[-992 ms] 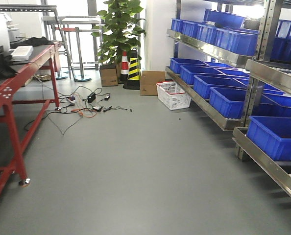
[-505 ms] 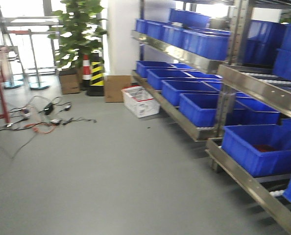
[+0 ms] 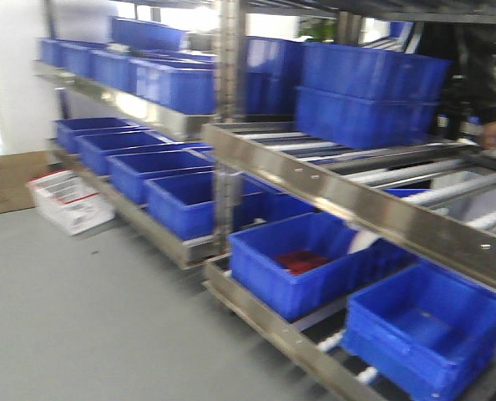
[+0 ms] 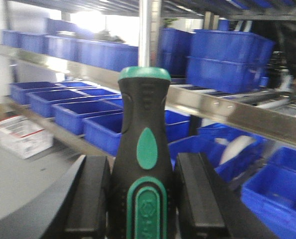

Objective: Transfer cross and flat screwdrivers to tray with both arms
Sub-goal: 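Drive along the blue-bin shelves to the conveyor with the grey tray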

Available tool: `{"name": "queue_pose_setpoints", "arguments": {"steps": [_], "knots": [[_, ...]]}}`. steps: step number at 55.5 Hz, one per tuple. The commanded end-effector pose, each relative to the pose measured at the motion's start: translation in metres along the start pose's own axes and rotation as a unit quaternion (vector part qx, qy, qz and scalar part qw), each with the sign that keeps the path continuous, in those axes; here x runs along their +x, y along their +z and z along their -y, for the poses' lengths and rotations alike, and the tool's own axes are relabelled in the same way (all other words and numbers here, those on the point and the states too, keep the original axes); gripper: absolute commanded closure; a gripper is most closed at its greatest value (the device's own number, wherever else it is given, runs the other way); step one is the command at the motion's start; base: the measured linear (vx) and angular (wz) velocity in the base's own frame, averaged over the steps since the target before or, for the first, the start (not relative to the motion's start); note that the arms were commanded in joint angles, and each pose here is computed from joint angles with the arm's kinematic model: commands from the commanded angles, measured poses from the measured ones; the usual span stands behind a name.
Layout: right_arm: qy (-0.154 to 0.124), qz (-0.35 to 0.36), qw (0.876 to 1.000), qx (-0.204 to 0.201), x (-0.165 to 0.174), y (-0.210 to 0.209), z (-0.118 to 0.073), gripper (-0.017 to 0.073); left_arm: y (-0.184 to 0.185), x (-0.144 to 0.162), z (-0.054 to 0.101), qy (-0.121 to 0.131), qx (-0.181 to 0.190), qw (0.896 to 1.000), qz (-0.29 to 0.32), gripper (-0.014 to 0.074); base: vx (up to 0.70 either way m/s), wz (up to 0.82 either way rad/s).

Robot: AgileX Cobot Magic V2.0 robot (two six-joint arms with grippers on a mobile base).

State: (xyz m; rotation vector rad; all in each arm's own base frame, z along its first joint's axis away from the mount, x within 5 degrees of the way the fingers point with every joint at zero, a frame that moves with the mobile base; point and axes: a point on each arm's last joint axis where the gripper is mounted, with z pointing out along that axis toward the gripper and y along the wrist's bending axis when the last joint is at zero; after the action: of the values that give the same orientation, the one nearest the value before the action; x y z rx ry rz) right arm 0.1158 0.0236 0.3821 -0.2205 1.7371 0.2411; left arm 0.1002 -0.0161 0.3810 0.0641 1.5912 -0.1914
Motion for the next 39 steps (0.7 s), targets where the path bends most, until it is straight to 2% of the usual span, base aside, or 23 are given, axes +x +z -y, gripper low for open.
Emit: {"name": "queue_pose_setpoints", "arguments": {"steps": [1,39], "knots": [[0.008,0.049,0.999,0.017,-0.0154,-0.0040,0.0020,0.0567,-0.0021,-0.0168,0.0009,-0.005,0.002,0.998,0.059,0.0594,0.39,-0.76],[0.008,0.049,0.999,0.017,-0.0154,-0.0040,0.0020,0.0567,-0.0021,-0.0168,0.0009,-0.005,0.002,0.998,0.059,0.0594,0.30,-0.68]]}}
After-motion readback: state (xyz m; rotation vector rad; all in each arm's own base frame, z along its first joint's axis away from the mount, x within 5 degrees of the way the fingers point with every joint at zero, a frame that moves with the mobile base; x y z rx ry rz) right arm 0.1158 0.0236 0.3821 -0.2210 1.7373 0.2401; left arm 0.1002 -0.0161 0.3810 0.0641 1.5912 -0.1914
